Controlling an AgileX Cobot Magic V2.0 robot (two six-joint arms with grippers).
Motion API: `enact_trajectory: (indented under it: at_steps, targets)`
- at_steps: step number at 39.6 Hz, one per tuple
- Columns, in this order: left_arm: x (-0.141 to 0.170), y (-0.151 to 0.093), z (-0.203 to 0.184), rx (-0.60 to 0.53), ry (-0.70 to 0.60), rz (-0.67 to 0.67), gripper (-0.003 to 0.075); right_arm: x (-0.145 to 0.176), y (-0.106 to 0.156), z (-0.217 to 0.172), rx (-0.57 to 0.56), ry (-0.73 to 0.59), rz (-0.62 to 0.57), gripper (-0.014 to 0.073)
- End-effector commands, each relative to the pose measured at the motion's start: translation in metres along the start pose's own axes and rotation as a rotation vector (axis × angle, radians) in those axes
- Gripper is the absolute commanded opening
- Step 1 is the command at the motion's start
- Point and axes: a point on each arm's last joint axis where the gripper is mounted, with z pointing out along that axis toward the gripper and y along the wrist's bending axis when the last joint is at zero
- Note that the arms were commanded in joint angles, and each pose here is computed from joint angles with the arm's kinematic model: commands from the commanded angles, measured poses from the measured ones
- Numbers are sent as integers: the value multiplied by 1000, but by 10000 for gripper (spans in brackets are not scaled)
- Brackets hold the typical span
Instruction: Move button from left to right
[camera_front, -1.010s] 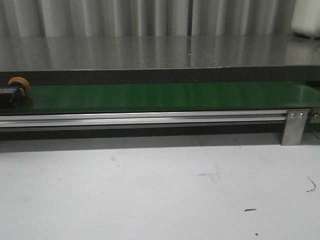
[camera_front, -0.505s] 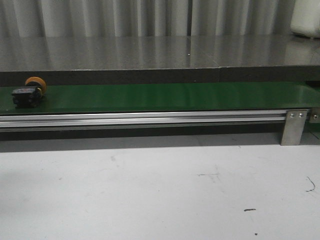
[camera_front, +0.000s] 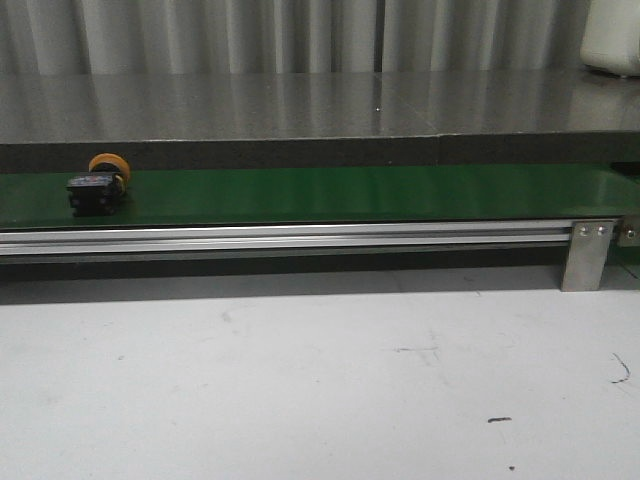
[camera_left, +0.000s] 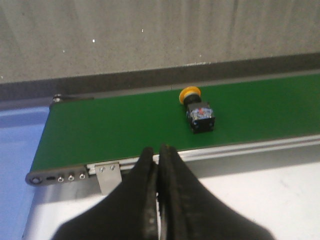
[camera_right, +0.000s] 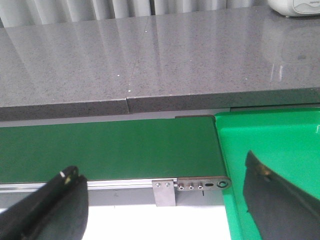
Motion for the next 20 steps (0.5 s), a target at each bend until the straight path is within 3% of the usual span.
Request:
enact_trajectory:
  at_steps: [1,9,20]
  targets:
    - [-12,-1,-19,0,-181,-31,-21,-18,1,-2,1,-106,-12,645]
    - [-3,-1,-43,-9,-329,-27,-21,-18,1,-2,1,-106,-12,645]
    - [1,-2,-45,-7,-333,-26,-21,-18,1,-2,1,-106,-12,645]
